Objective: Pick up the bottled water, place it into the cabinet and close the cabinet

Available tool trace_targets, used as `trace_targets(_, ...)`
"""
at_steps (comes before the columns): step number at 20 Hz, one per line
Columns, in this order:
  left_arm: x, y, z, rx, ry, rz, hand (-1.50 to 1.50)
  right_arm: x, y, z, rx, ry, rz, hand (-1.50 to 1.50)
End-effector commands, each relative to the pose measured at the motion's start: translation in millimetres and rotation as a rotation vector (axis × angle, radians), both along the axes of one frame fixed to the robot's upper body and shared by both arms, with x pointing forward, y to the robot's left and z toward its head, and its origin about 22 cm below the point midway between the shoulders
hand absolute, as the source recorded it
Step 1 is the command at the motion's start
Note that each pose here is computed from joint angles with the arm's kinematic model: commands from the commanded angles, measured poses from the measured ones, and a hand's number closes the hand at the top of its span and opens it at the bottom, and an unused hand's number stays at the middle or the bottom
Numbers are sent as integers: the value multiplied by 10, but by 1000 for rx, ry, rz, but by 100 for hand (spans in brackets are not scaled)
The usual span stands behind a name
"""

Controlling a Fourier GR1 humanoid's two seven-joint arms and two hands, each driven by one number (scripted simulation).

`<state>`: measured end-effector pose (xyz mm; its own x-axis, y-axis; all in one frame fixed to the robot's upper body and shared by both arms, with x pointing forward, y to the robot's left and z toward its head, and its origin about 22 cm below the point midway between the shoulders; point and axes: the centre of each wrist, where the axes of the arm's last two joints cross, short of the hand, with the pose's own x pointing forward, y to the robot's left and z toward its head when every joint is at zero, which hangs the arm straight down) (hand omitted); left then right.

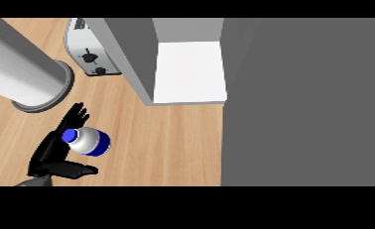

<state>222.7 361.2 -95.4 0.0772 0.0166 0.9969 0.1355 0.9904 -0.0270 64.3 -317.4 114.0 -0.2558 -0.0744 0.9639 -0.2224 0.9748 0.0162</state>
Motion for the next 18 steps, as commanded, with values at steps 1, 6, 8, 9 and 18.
trace_targets(1, 4, 30, -196, -61, 8, 28, -150, -225, 192, 412, 46, -66, 61, -150)
trace_targets(6, 5, -71, -356, -187, -4, -36, -150, -201, 122, 401, 38, -65, 69, -150)
trace_targets(8, -118, -102, -438, -174, -10, -73, -150, -253, 148, 444, 52, -77, 38, -150)
trace_targets(9, 33, -111, -396, -197, -4, -98, -150, -214, 231, 407, 58, -67, 53, -150)
trace_targets(18, -29, -199, -533, -399, -19, -81, 150, -190, 76, 348, 52, -92, 38, -150)
